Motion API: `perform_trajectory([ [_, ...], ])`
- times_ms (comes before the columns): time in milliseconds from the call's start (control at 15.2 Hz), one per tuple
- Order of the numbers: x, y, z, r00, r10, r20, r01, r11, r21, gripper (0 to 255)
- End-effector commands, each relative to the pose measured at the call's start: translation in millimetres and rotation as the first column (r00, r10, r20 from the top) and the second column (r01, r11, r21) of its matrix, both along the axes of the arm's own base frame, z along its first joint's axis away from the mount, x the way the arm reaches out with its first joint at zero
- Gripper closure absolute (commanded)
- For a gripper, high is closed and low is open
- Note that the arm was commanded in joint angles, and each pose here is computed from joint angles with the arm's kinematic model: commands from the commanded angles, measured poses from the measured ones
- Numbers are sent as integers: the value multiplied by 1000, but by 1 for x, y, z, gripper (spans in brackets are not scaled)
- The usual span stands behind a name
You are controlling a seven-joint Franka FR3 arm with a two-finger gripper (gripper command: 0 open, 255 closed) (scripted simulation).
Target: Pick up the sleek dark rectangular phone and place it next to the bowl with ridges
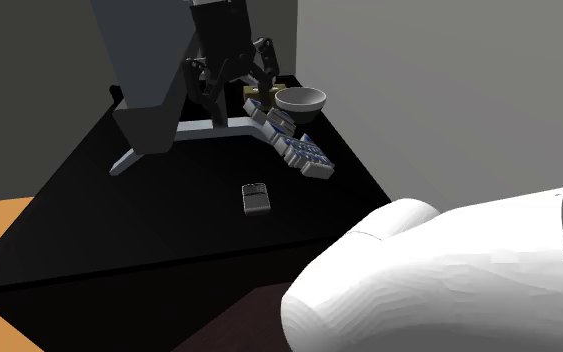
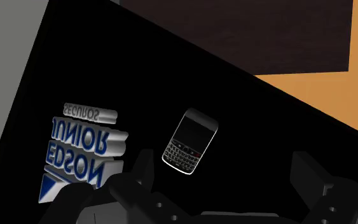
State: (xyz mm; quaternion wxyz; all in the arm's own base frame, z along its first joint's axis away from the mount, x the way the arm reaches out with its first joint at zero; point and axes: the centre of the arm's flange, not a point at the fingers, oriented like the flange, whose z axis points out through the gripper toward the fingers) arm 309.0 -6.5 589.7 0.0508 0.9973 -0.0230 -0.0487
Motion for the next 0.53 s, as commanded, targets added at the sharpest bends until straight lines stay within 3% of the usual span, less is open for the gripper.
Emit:
perform_trajectory([
  [0,0,0,0,1000,0,0,0,1000,0,0],
  [462,14,-20,-88,990,-130,51,129,992,11,0],
])
